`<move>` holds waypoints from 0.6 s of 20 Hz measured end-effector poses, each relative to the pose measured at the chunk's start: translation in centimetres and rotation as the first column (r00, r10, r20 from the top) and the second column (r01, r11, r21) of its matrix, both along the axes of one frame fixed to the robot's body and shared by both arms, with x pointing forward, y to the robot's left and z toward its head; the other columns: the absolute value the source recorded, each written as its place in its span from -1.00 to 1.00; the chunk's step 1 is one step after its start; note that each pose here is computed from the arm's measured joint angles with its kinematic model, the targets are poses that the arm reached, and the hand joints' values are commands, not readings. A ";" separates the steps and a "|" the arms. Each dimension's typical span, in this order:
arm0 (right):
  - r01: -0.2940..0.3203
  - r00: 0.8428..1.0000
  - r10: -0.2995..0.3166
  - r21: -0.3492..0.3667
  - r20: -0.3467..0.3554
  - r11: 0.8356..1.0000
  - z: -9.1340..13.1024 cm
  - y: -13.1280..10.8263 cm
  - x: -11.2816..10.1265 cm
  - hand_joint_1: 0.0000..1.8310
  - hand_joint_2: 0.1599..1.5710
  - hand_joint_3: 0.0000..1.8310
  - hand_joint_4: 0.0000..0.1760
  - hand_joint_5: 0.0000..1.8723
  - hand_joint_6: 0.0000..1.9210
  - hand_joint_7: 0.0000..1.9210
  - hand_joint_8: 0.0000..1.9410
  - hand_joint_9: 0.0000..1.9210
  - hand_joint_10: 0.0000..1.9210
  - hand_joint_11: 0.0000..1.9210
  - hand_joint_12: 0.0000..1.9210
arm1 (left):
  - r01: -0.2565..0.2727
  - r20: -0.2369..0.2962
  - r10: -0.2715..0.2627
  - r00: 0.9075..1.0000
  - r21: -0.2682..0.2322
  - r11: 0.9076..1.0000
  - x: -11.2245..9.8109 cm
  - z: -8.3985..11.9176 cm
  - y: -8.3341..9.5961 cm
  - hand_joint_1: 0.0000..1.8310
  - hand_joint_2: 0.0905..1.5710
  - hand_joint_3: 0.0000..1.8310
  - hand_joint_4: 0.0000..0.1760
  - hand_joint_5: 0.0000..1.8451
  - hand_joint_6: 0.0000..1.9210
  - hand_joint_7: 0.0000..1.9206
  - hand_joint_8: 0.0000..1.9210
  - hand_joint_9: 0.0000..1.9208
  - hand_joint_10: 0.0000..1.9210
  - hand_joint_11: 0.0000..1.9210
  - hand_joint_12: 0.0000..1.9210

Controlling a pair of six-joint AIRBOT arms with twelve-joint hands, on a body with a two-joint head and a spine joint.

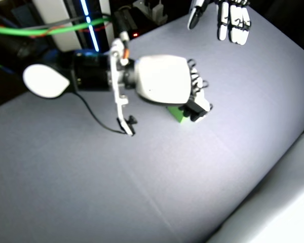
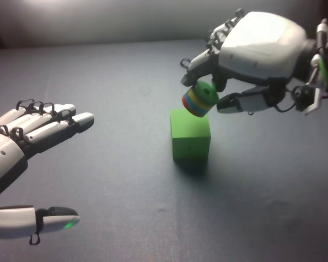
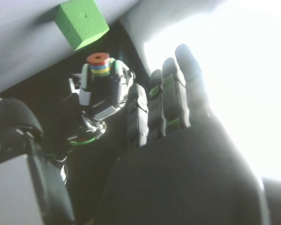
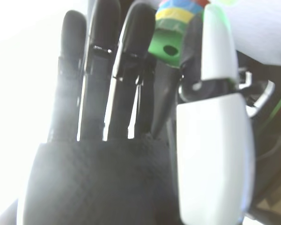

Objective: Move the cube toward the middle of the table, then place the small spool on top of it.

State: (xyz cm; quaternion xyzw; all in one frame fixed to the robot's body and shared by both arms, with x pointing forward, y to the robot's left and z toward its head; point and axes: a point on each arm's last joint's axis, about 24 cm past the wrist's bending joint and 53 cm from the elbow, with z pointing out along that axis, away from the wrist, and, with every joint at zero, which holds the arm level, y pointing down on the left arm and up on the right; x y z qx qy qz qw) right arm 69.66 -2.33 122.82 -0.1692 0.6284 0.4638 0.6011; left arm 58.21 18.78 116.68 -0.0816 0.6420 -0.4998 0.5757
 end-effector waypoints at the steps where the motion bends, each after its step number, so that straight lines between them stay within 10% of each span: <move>1: 0.001 1.000 -0.001 -0.012 -0.009 1.000 -0.5 0.3 0.1 0.41 0.18 -1.00 -1.00 0.35 -0.59 0.39 -0.52 0.19 -0.32 -0.15 0.40 | 0.000 -0.002 0.000 1.000 0.000 1.000 0.0 0.0 0.0 -0.15 0.10 -1.00 0.18 -0.76 -1.00 -0.85 -1.00 -0.86 -1.00 -1.00 -0.44; 4: 0.004 1.000 -0.004 -0.029 -0.025 1.000 -1.3 0.9 0.4 0.40 0.22 -1.00 -1.00 0.27 -0.51 0.29 -0.28 0.18 -0.30 -0.22 0.50 | 0.000 -0.004 0.000 1.000 0.000 1.000 0.0 -0.1 0.0 -0.14 0.11 -1.00 0.25 -0.76 -1.00 -0.85 -1.00 -0.86 -1.00 -1.00 -0.46; 8: 0.012 0.999 -0.013 -0.037 -0.030 0.999 -1.6 1.1 0.8 0.41 0.25 -1.00 -1.00 0.41 -0.87 0.14 0.10 0.05 0.46 -0.08 0.90 | 0.000 -0.004 0.000 1.000 -0.002 1.000 0.1 0.0 0.0 -0.14 0.10 -1.00 0.20 -0.76 -1.00 -0.84 -1.00 -0.85 -0.99 -0.98 -0.46; 12: 0.009 1.000 -0.010 -0.035 -0.029 0.999 -1.6 1.4 0.8 0.33 0.16 -1.00 -1.00 0.43 -0.65 0.17 0.03 0.07 0.62 0.01 0.99 | 0.000 -0.004 0.000 1.000 -0.001 1.000 0.1 -0.1 0.1 -0.13 0.11 -1.00 0.19 -0.76 -1.00 -0.84 -1.00 -0.85 -1.00 -0.98 -0.47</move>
